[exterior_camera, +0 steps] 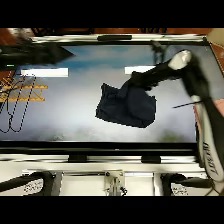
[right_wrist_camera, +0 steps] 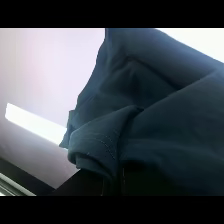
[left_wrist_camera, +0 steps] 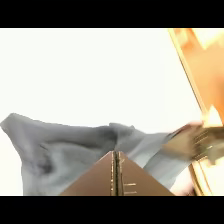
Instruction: Fold the shirts.
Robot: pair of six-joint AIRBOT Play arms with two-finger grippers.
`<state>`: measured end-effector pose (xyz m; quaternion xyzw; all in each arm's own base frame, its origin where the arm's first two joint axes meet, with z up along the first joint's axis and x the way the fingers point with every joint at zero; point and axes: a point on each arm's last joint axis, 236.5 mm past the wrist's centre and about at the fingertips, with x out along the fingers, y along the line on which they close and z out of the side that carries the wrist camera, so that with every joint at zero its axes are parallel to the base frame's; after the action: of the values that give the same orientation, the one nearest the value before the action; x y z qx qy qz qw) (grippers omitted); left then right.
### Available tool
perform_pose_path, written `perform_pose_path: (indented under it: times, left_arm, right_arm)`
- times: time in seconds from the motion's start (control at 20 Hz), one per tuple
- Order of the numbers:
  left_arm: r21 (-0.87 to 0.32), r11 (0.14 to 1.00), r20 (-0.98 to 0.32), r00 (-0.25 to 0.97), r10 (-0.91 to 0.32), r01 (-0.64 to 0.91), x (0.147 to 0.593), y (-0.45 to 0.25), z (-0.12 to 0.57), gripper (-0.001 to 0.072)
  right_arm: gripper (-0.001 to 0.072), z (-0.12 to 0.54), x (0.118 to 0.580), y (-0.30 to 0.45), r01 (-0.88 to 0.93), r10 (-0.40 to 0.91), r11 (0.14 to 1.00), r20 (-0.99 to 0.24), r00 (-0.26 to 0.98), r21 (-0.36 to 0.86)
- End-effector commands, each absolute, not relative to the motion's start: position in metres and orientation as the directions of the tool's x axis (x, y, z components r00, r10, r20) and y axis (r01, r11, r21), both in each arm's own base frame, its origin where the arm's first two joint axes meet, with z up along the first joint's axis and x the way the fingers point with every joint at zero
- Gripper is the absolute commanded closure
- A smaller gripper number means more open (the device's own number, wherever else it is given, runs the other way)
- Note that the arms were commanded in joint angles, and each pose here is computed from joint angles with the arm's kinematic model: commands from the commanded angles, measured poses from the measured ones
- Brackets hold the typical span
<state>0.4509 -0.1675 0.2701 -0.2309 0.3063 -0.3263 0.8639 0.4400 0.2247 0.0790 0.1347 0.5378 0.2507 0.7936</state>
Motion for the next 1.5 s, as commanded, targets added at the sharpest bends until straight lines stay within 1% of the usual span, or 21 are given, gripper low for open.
perform_pose_path:
  times: [0.0, 0.05, 0.1, 0.15, 0.2, 0.3, 0.4, 0.5, 0.55, 0.6, 0.7, 0.75, 0.8, 0.9, 0.95, 1.0, 1.1, 1.2, 1.3, 1.45]
  left_arm:
    - [-0.523, 0.759, -0.329, 0.729, -0.6, 0.389, 0.416, -0.1, 0.327, 0.0676]
    - [-0.505, 0.773, -0.315, 0.751, -0.58, 0.384, 0.406, -0.091, 0.339, 0.0676]
    - [-0.491, 0.782, -0.305, 0.766, -0.566, 0.383, 0.398, -0.085, 0.347, 0.0676]
    - [-0.48, 0.789, -0.298, 0.775, -0.558, 0.383, 0.39, -0.082, 0.354, 0.0675]
    - [-0.473, 0.793, -0.297, 0.777, -0.555, 0.385, 0.385, -0.081, 0.356, 0.0676]
    - [-0.47, 0.791, -0.309, 0.767, -0.563, 0.391, 0.38, -0.084, 0.355, 0.0675]
    - [-0.475, 0.789, -0.317, 0.761, -0.566, 0.389, 0.381, -0.084, 0.351, 0.0675]
    - [-0.478, 0.789, -0.32, 0.76, -0.565, 0.386, 0.384, -0.083, 0.349, 0.0675]
    - [-0.48, 0.789, -0.322, 0.759, -0.565, 0.384, 0.385, -0.083, 0.348, 0.0675]
    - [-0.481, 0.789, -0.325, 0.758, -0.565, 0.382, 0.386, -0.083, 0.347, 0.0675]
    - [-0.484, 0.788, -0.328, 0.756, -0.566, 0.38, 0.388, -0.082, 0.345, 0.0675]
    - [-0.485, 0.788, -0.328, 0.756, -0.566, 0.38, 0.388, -0.082, 0.345, 0.0675]
    - [-0.485, 0.788, -0.328, 0.756, -0.566, 0.379, 0.388, -0.082, 0.345, 0.0675]
    - [-0.485, 0.788, -0.328, 0.756, -0.566, 0.38, 0.388, -0.082, 0.345, 0.0675]
    - [-0.485, 0.788, -0.328, 0.756, -0.566, 0.38, 0.388, -0.082, 0.345, 0.0675]
    - [-0.485, 0.788, -0.328, 0.756, -0.567, 0.38, 0.388, -0.082, 0.345, 0.0675]
    - [-0.485, 0.788, -0.328, 0.756, -0.567, 0.38, 0.388, -0.082, 0.345, 0.0675]
    - [-0.486, 0.787, -0.328, 0.756, -0.567, 0.38, 0.388, -0.082, 0.345, 0.0675]
    - [-0.486, 0.787, -0.327, 0.756, -0.568, 0.38, 0.388, -0.083, 0.345, 0.0675]
    - [-0.486, 0.787, -0.327, 0.756, -0.567, 0.38, 0.388, -0.082, 0.345, 0.0675]
  right_arm:
    - [0.0644, 0.005, 0.442, 0.281, -0.218, 0.533, 0.843, -0.818, 0.217, 0.491]
    - [0.0638, -0.015, 0.441, 0.294, -0.186, 0.529, 0.847, -0.825, 0.198, 0.499]
    - [0.0543, -0.03, 0.441, 0.307, -0.16, 0.542, 0.84, -0.82, 0.185, 0.519]
    - [0.026, -0.037, 0.44, 0.322, -0.13, 0.578, 0.816, -0.797, 0.177, 0.563]
    - [0.014, -0.035, 0.442, 0.332, -0.118, 0.616, 0.787, -0.768, 0.176, 0.605]
    - [0.0141, -0.019, 0.448, 0.327, -0.129, 0.642, 0.766, -0.742, 0.195, 0.629]
    - [0.0141, 0.008, 0.455, 0.29, -0.155, 0.618, 0.786, -0.753, 0.226, 0.599]
    - [0.014, 0.033, 0.461, 0.224, -0.142, 0.536, 0.844, -0.8, 0.269, 0.518]
    - [0.0141, 0.041, 0.459, 0.18, -0.108, 0.47, 0.882, -0.838, 0.277, 0.459]
    - [0.0141, 0.042, 0.451, 0.134, -0.054, 0.398, 0.916, -0.881, 0.257, 0.399]
    - [0.0136, 0.032, 0.421, 0.059, 0.066, 0.301, 0.948, -0.943, 0.139, 0.312]
    - [0.0107, 0.022, 0.402, 0.034, 0.124, 0.298, 0.944, -0.952, 0.067, 0.304]
    - [0.0049, 0.009, 0.386, 0.022, 0.171, 0.317, 0.934, -0.949, 0.01, 0.314]
    - [0.0049, -0.022, 0.361, 0.022, 0.246, 0.393, 0.897, -0.917, -0.06, 0.368]
    - [0.0049, -0.039, 0.356, 0.031, 0.261, 0.437, 0.875, -0.898, -0.06, 0.408]
    - [0.0049, -0.053, 0.356, 0.04, 0.271, 0.47, 0.855, -0.882, -0.038, 0.443]
    - [0.0049, -0.071, 0.367, 0.058, 0.286, 0.524, 0.808, -0.85, 0.051, 0.515]
    - [0.0049, -0.084, 0.377, 0.058, 0.311, 0.512, 0.796, -0.851, 0.113, 0.52]
    - [0.0049, -0.09, 0.384, 0.058, 0.325, 0.513, 0.785, -0.848, 0.137, 0.527]
    - [0.0049, -0.092, 0.398, 0.086, 0.32, 0.602, 0.716, -0.781, 0.167, 0.621]
